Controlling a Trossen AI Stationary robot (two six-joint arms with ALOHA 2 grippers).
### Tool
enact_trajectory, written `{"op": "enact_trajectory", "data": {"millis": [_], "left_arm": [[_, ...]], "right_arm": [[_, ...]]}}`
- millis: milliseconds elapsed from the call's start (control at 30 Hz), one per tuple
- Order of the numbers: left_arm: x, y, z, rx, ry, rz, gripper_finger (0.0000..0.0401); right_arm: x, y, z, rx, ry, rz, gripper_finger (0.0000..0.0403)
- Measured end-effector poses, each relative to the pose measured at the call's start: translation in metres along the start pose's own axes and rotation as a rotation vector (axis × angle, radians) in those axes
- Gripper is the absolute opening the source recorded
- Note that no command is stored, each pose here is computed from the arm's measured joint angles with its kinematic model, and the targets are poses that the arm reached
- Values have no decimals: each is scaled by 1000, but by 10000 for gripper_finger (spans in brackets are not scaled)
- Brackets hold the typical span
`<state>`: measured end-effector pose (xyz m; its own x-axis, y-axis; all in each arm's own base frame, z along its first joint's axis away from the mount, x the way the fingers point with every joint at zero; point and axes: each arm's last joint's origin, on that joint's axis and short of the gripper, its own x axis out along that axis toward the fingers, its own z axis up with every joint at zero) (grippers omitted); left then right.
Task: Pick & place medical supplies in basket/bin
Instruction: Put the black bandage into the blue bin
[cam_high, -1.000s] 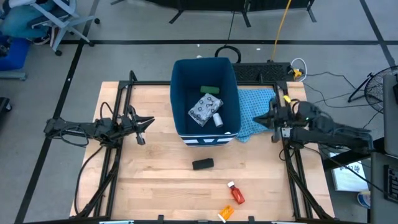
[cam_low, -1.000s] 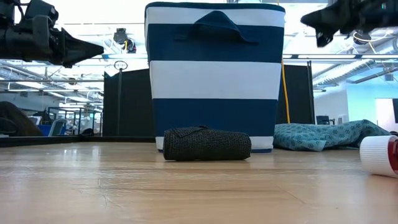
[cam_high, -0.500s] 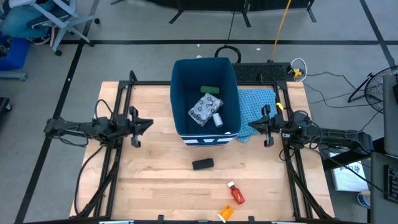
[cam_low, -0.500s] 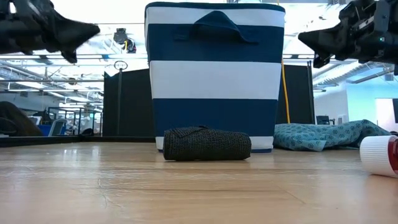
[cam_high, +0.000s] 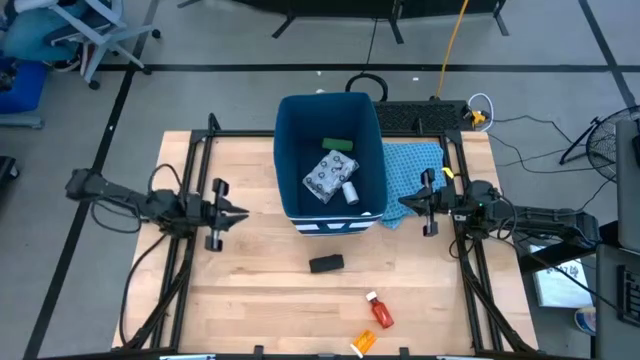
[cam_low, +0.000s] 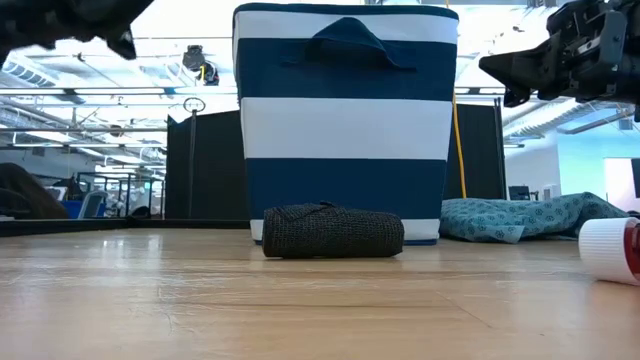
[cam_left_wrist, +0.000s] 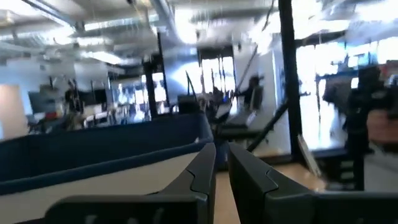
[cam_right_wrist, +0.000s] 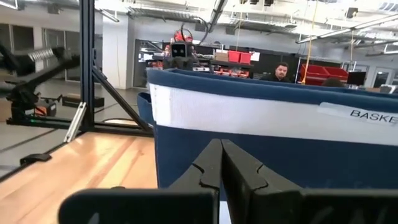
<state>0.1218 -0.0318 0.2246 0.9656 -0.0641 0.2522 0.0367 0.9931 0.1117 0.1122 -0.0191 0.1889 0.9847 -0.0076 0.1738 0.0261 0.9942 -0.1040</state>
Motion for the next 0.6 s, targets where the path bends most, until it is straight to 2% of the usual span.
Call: {"op": "enact_trajectory", "data": {"millis": [267, 433, 600], "left_arm": [[74, -30, 8, 176, 297, 156, 47], [123, -65, -12, 323, 479, 147, 47], [162, -103, -28, 439, 534, 135, 47]], "right_arm": [[0, 0, 1, -29, -11, -1, 0], [0, 0, 0, -27, 0, -2, 0], [0, 0, -3, 16, 27, 2, 0]]}}
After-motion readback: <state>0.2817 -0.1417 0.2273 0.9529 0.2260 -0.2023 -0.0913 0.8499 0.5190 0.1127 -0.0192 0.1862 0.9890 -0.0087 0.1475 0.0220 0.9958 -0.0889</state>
